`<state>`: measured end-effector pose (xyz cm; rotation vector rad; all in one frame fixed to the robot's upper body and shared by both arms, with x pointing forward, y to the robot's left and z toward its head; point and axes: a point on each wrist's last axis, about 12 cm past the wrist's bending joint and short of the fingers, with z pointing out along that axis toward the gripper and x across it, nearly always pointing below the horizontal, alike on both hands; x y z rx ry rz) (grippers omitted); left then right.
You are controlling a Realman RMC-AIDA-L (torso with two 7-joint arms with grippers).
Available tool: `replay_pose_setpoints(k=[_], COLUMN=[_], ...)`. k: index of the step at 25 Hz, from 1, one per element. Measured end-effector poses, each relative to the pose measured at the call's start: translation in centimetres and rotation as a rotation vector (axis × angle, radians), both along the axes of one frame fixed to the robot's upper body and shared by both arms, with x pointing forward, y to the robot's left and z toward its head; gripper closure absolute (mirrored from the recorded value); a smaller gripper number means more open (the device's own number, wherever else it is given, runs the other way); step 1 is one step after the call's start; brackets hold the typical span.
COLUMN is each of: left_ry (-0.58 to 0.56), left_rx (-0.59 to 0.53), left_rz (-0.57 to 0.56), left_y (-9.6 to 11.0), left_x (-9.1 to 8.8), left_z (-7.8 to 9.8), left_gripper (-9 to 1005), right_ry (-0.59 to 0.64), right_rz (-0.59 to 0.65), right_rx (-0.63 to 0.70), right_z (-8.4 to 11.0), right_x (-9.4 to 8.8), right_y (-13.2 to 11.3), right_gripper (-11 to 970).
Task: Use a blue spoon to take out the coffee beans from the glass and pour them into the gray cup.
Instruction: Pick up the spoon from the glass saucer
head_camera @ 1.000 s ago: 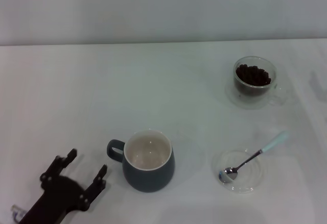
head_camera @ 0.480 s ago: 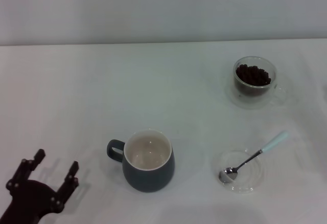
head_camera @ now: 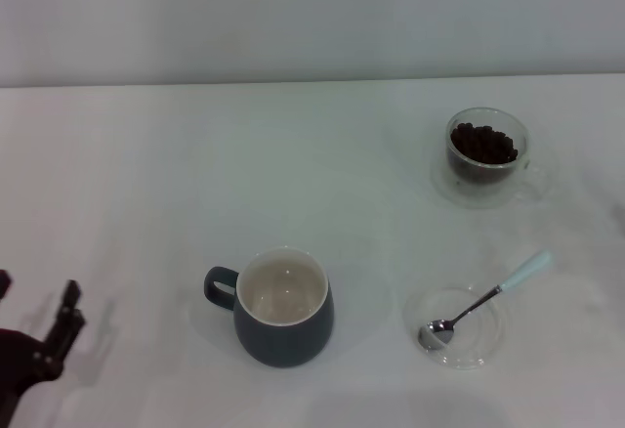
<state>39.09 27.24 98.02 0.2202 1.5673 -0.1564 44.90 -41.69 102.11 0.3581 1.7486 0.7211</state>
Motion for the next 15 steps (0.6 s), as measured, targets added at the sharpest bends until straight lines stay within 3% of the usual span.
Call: replay_pose_setpoints(k=[10, 15], left_ry=[-0.005, -0.019], left_rx=[-0.069, -0.066], left_rz=[0.137, 0.126], left_y=[1.6, 1.5], left_x=[0.8, 1.6], left_z=[0.3, 0.5], left_gripper=[224, 224], right_ry=[0.131, 0.15], right_rz=[0.163, 0.194], right_rx=[0.057, 0.062], right_z=[-2.3, -2.9], right_x=[-0.9, -0.7], right_y=[4.2, 5.7], right_gripper=[105, 106])
